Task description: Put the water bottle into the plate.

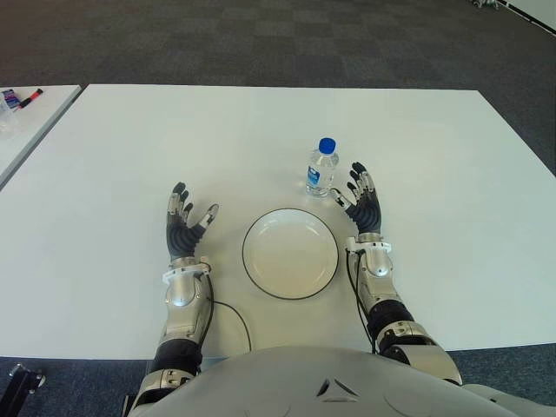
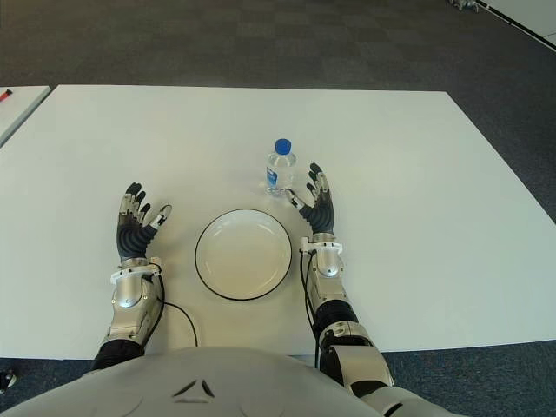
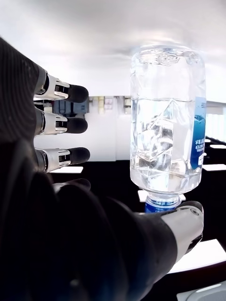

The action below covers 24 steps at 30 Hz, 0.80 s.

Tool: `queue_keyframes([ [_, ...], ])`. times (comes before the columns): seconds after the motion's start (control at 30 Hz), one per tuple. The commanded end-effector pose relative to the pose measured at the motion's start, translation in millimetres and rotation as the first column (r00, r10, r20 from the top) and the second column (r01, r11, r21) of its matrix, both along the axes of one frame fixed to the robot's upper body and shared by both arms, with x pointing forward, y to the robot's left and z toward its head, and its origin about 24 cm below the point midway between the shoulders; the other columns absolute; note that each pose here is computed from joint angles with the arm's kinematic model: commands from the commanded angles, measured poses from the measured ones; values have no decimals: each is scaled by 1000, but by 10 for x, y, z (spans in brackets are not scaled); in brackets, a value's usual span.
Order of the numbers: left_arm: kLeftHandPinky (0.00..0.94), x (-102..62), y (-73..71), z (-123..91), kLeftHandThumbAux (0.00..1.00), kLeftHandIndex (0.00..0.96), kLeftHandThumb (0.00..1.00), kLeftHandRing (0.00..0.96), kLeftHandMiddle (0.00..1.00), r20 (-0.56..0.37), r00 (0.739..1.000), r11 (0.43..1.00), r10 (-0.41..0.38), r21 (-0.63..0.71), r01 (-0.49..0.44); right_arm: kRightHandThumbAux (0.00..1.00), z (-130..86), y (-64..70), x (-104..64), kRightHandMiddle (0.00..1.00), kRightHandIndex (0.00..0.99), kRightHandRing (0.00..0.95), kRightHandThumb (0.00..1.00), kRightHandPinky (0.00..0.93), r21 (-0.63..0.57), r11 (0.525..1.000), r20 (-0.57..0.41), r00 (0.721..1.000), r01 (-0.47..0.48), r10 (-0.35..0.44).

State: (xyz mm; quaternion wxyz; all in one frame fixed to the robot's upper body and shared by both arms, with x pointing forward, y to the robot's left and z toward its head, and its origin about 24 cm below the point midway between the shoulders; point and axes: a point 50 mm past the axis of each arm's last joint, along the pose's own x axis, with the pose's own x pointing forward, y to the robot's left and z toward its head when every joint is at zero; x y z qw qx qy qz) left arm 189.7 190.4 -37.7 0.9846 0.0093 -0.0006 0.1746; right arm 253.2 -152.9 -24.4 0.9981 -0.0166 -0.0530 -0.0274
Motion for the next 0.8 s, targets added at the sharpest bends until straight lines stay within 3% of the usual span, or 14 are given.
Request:
queue_keyframes([
  [0.03, 5, -133, -22, -170, 742, 35, 169, 0, 0, -99, 995, 1000, 7, -16, -9, 732, -208, -16, -141, 6, 0, 8, 410, 66, -37, 999, -109, 994, 10, -14],
  [0.3, 11, -133, -35, -162, 745, 37, 174, 0, 2, -97, 995, 1000, 9, -12, -10, 674, -159, -24, -28, 1, 0, 5, 432, 51, -112, 994, -116, 993, 8, -21],
  [0.8, 17, -149, -40, -153, 747, 42, 167, 0, 9, -95, 995, 1000, 7, -15, -8, 590, -140, -37, 47, 0, 0, 0, 384, 42, -187, 982, -140, 990, -15, -11],
])
